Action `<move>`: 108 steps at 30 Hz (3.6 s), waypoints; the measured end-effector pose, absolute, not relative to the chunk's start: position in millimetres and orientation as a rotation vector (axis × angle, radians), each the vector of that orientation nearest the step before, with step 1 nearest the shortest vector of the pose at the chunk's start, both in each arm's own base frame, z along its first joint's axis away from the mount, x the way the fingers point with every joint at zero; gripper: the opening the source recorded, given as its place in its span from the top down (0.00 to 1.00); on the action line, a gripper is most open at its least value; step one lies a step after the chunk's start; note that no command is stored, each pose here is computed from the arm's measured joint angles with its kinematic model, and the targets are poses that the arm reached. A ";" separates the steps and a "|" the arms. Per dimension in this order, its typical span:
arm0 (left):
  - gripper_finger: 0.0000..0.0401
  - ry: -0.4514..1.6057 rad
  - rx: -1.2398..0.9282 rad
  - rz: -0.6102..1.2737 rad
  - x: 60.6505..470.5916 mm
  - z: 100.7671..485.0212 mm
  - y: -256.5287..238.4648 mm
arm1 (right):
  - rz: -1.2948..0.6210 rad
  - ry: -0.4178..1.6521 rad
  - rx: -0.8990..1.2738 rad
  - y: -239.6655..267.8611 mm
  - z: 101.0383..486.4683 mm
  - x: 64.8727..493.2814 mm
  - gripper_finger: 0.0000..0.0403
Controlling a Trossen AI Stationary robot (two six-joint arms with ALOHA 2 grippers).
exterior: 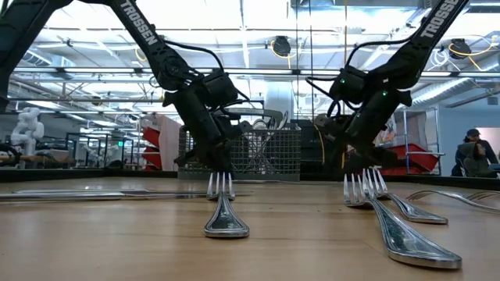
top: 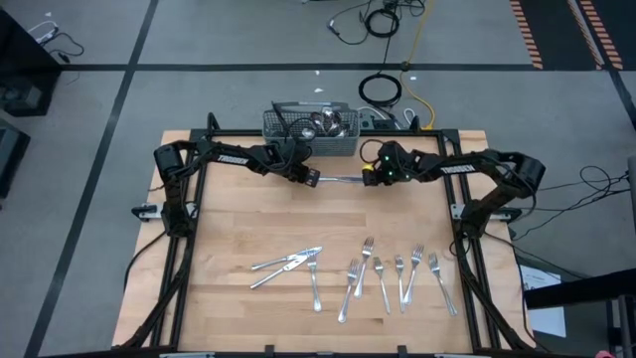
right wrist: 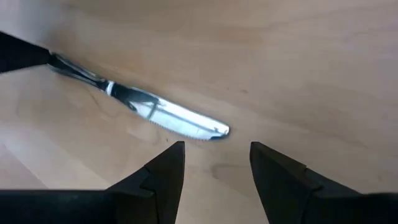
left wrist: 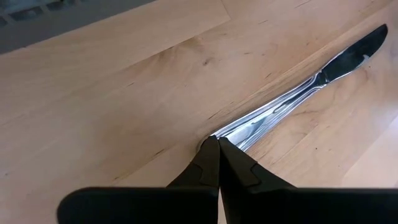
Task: Sort silverware
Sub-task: Put the silver knife into the gray utensil holder
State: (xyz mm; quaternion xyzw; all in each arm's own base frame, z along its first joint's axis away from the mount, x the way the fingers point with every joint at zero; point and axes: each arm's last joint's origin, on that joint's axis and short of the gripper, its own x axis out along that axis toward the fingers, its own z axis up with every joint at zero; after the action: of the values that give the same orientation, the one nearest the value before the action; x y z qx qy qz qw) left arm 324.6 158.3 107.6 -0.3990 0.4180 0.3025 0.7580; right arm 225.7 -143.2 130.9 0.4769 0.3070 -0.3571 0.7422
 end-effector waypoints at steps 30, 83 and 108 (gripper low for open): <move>1.00 0.910 -0.868 0.664 324.5 107.5 158.4 | -0.792 0.679 1.111 -155.2 117.3 224.5 0.57; 1.00 0.883 -0.855 0.679 325.9 108.1 159.6 | -0.507 0.796 1.049 -129.8 115.2 250.4 0.57; 1.00 0.878 -0.870 0.641 327.5 108.0 158.5 | -0.574 1.087 0.607 -109.8 108.5 241.9 0.98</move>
State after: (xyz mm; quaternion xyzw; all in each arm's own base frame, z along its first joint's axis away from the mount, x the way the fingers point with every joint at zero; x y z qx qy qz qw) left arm 327.5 158.5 108.0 -0.4009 0.4043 0.2951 0.7673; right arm 241.9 -109.8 108.5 0.2805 0.5017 -0.2652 0.7741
